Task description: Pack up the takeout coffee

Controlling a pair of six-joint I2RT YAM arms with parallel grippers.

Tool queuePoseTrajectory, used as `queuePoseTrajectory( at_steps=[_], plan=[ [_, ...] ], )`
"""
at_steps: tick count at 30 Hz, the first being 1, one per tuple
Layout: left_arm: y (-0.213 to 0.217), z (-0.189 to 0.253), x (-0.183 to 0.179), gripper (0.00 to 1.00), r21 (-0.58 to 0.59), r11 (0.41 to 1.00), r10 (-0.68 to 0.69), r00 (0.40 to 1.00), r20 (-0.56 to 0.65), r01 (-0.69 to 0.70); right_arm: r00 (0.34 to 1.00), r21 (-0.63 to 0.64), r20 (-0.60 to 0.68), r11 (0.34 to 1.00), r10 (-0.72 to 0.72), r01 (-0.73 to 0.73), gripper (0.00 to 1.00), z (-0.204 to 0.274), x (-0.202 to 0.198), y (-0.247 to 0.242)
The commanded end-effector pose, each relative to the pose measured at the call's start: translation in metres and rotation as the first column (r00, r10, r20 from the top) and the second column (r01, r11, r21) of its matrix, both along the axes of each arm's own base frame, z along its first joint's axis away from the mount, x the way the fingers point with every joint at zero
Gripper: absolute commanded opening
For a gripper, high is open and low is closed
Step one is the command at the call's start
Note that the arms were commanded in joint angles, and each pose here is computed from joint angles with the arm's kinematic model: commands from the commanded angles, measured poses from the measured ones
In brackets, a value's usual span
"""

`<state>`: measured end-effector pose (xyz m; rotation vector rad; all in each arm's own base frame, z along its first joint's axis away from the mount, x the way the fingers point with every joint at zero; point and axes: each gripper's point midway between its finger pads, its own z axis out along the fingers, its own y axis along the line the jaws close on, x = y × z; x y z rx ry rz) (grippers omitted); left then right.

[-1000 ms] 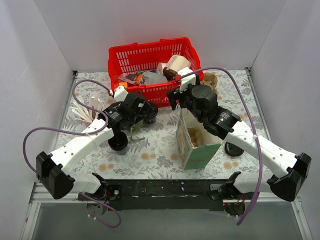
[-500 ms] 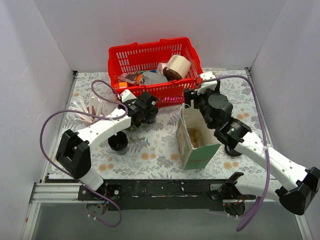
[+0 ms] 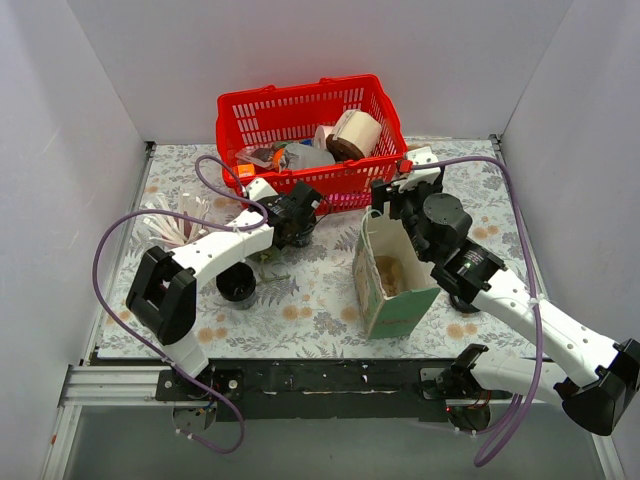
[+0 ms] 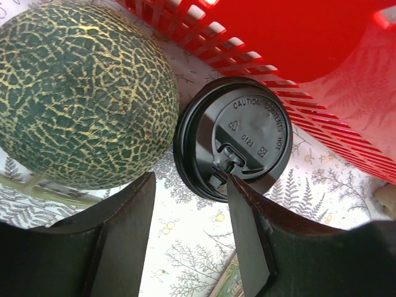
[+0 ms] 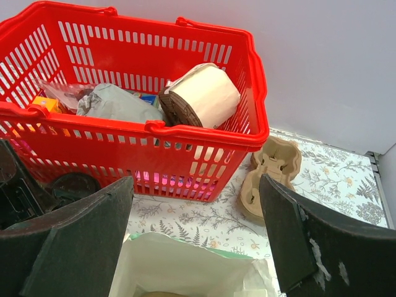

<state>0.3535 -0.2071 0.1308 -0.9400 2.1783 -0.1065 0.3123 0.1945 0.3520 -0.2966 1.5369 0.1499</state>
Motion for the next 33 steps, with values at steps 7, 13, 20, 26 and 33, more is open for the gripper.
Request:
queuePoseTrajectory(
  at_steps=[7,13,20,26,33],
  plan=[
    [-0.013,0.015,0.025,0.44,-0.225,0.952,0.232,0.969,0.085,-0.209,0.997,0.039,0.043,0.997,-0.061,0.059,0.9,0.009,0.005,-0.008],
    [-0.02,0.005,0.027,0.4,-0.241,0.948,0.229,0.972,0.058,-0.209,0.996,0.028,0.045,0.997,-0.078,0.077,0.9,0.009,0.007,-0.01],
    [-0.024,0.006,0.028,0.31,-0.238,0.95,0.22,0.974,0.048,-0.203,0.995,0.027,0.047,0.996,-0.084,0.083,0.9,0.007,0.008,-0.011],
    [-0.029,0.005,0.028,0.27,-0.23,0.959,0.181,0.983,0.036,-0.168,0.995,0.024,0.047,0.995,-0.093,0.092,0.9,0.007,0.008,-0.013],
    [-0.035,0.015,0.029,0.25,-0.218,0.97,0.118,0.992,0.038,-0.107,0.994,0.026,0.046,0.995,-0.101,0.1,0.9,0.007,0.008,-0.015]
  ],
)
